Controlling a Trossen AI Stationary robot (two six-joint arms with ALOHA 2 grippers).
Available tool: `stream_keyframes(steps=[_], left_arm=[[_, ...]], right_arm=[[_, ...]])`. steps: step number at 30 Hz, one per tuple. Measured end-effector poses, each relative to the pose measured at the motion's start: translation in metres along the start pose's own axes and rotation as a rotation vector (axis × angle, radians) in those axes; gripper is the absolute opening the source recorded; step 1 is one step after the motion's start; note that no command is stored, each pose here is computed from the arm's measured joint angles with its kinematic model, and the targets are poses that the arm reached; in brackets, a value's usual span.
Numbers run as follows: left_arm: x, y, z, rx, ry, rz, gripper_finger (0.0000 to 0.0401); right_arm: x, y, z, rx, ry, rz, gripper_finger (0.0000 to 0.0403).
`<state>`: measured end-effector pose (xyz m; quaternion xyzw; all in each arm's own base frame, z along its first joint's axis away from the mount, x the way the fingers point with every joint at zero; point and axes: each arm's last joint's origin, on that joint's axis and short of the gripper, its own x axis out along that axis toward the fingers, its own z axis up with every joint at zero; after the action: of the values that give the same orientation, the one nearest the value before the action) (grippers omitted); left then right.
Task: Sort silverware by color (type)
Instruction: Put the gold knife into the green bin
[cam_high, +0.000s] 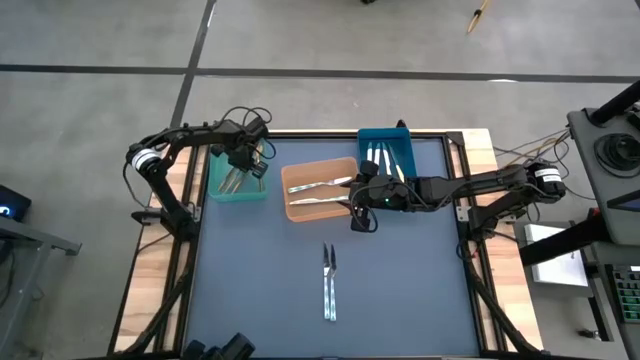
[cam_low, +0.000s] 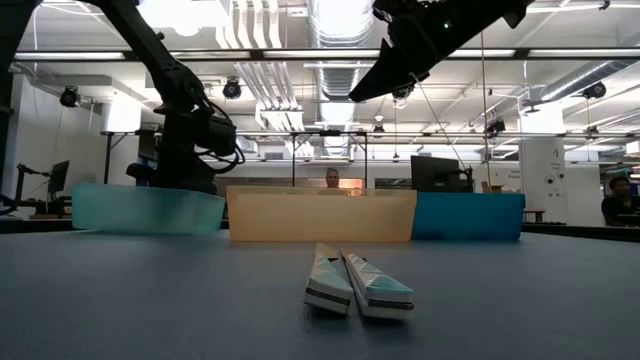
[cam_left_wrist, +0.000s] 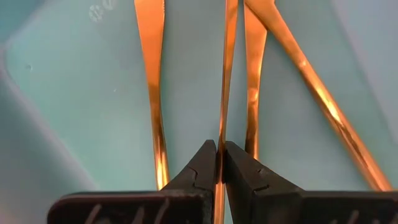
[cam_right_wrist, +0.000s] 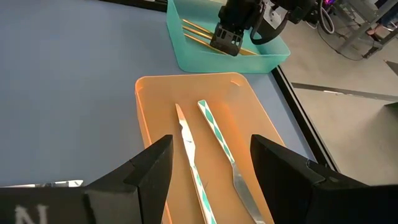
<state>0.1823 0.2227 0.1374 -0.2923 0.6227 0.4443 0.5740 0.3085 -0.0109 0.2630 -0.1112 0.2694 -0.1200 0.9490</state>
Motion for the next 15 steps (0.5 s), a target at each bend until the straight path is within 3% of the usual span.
stream_keyframes(steps=[6, 15], left_arm=[[0.0001, 0.0, 0.0004, -0.002, -0.006, 0.006, 0.0004], [0.0001, 0.0, 0.0014, -0.01, -0.018, 0.013, 0.0055]], right_arm=[[0.0, 0.0, 0.0, 0.0, 0.0, 0.0, 0.0205], [0.0, 0.0, 0.0, 0.0, 0.0, 0.0, 0.0205]])
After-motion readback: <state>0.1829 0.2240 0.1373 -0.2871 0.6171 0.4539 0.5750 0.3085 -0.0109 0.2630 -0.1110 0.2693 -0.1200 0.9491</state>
